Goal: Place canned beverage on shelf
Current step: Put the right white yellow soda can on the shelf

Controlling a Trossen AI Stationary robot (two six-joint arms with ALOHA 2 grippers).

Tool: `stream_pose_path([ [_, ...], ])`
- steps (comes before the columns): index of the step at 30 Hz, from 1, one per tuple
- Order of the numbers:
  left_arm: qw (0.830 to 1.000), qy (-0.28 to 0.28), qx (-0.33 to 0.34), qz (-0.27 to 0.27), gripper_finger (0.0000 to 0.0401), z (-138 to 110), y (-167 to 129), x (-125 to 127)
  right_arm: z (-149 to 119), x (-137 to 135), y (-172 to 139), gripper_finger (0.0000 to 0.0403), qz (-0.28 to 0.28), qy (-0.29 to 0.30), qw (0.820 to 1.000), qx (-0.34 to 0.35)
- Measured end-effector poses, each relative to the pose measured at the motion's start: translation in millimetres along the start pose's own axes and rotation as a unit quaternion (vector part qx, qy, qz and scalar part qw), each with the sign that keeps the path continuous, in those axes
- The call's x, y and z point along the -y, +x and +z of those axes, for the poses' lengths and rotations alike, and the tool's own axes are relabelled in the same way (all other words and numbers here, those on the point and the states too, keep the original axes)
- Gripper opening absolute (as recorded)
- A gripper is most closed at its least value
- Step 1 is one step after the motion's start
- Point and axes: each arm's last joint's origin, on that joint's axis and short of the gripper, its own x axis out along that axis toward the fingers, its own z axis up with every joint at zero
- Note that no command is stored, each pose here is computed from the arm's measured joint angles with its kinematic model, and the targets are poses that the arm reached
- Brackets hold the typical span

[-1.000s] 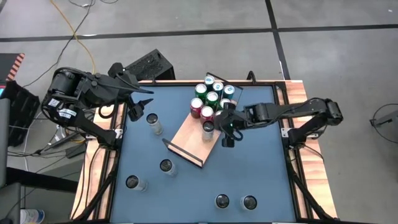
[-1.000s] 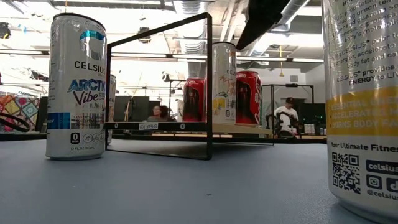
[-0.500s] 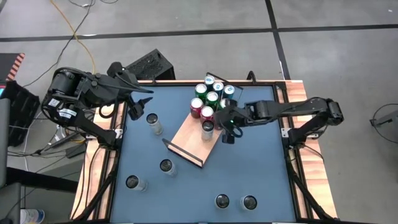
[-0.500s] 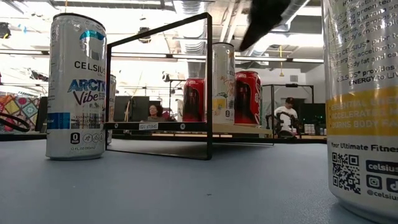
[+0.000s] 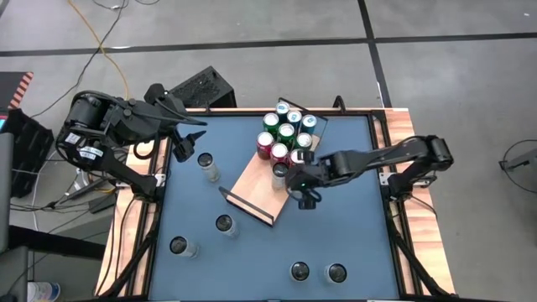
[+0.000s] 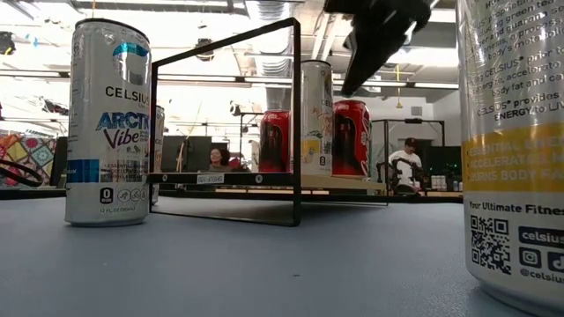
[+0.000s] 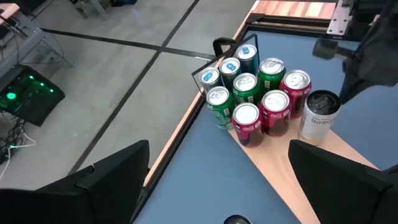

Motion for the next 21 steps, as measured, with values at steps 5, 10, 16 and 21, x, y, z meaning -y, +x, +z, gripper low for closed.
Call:
stream_pose_path([
  [5,1.000,-0.004,0.000,0.000,0.0371,0,0,0,2,0,14,0.0000,-0.002,-0.022,1.000,-0.011],
  [10,1.000,-0.005,0.000,0.000,0.0371,0,0,0,7,7,20,0.0000,0.003,-0.025,1.000,0.011],
  [16,1.000,-0.005,0.000,0.000,0.0371,0,0,0,8,22,23,0.0000,-0.007,-0.013,1.000,0.014],
  [21,1.000,-0.002,0.000,0.000,0.0371,0,0,0,12,30,25,0.0000,0.002,-0.011,0.999,0.034],
])
